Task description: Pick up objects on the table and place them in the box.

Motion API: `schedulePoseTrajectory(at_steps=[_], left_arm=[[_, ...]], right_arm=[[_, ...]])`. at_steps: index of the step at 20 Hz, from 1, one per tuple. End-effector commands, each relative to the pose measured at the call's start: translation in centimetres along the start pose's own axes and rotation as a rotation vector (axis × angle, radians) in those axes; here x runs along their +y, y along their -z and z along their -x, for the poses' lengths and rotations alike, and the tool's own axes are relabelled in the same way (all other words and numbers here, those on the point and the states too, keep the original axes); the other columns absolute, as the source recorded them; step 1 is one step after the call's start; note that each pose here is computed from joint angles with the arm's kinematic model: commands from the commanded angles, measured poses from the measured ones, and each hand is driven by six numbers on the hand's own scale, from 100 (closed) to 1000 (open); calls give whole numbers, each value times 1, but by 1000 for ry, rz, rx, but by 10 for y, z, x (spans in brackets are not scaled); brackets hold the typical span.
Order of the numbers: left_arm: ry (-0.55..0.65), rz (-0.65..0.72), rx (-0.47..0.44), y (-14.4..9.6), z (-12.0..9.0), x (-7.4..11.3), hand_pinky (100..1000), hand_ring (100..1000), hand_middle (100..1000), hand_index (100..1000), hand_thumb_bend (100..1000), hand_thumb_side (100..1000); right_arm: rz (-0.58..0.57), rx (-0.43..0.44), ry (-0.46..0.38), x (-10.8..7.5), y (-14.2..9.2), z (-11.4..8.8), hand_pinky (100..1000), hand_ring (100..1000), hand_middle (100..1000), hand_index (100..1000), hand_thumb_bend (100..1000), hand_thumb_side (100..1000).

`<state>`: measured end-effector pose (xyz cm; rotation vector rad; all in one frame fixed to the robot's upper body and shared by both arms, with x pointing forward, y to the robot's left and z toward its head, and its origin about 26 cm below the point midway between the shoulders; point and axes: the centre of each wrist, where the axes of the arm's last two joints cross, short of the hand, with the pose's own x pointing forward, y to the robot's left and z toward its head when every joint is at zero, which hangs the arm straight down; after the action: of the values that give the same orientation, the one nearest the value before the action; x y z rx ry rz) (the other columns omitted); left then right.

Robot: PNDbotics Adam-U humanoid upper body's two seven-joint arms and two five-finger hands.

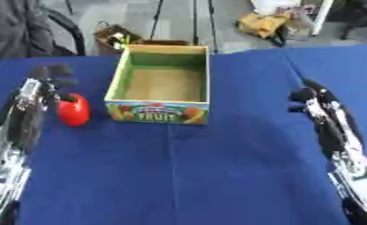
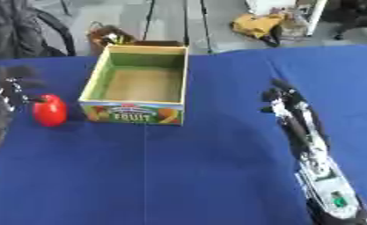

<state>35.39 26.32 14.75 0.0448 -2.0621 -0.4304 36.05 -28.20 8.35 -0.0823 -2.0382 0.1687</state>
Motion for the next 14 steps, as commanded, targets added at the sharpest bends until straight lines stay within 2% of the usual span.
schedulePoseTrajectory(at_steps=[1, 4, 5, 10, 12, 14], left_arm=[[90, 13, -31, 7, -11, 18, 646, 785, 786, 849, 217, 889], [204, 36, -32, 14, -16, 29, 657, 791, 793, 854, 250, 814], [254, 46, -30, 17, -17, 33, 670, 800, 802, 864, 303, 743], [557, 120, 29, 37, -18, 56, 698, 808, 812, 879, 355, 642], [690, 129, 69, 46, -18, 67, 710, 816, 816, 883, 401, 621], [808, 126, 118, 54, -18, 77, 722, 819, 816, 877, 495, 596]], right_arm=[[-2, -36, -25, -6, 5, -10, 655, 748, 661, 898, 207, 647], [-2, -34, -26, -6, 5, -10, 654, 748, 661, 898, 207, 647], [-3, -33, -26, -5, 5, -9, 655, 748, 661, 898, 208, 647], [-8, -29, -26, -5, 3, -8, 654, 748, 660, 898, 209, 647], [-9, -28, -27, -4, 3, -8, 654, 747, 660, 897, 210, 647], [-10, -27, -27, -4, 3, -8, 654, 747, 660, 897, 211, 646]])
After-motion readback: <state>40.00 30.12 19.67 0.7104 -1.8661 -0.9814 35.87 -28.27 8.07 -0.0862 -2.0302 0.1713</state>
